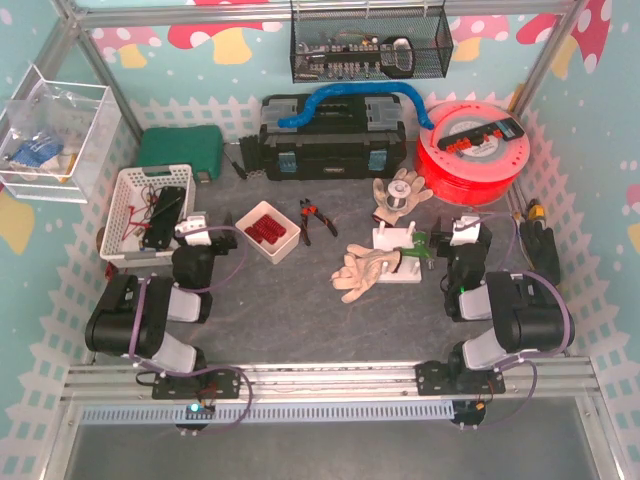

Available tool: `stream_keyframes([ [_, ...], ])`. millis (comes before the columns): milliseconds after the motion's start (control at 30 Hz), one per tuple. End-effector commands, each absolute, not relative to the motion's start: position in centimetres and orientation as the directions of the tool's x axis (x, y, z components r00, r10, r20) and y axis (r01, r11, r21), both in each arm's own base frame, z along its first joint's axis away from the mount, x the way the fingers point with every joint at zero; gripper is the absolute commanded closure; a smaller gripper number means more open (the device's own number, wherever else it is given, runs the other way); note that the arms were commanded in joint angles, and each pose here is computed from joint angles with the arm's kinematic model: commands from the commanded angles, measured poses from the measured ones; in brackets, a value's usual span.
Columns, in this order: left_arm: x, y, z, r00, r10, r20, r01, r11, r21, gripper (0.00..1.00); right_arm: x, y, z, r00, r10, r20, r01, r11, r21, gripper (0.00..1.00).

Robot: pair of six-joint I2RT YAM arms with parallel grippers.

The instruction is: Install the large spring

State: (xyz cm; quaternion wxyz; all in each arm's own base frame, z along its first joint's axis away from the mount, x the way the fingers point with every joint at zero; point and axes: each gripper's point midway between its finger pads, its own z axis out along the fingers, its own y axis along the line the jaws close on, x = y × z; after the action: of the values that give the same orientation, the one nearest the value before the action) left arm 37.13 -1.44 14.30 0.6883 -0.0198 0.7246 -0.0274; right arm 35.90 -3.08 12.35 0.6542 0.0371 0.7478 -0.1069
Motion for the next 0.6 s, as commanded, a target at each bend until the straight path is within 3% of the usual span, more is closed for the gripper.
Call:
stream_keyframes([
  [0, 37.5, -1.6, 15.3, -0.013, -0.054, -0.998, 0.015, 0.998, -0.055, 0.0, 36.3, -3.4, 13.6, -0.098, -0.093, -0.991, 0.217, 0.97, -0.112, 0.01],
  [567, 36.6, -1.3, 17.8, 0.025, -0.06, -0.998, -0.015, 0.998, -0.061, 0.01, 36.2, -3.3, 14.8, -0.086, -0.098, -0.991, 0.212, 0.97, -0.115, 0.01],
])
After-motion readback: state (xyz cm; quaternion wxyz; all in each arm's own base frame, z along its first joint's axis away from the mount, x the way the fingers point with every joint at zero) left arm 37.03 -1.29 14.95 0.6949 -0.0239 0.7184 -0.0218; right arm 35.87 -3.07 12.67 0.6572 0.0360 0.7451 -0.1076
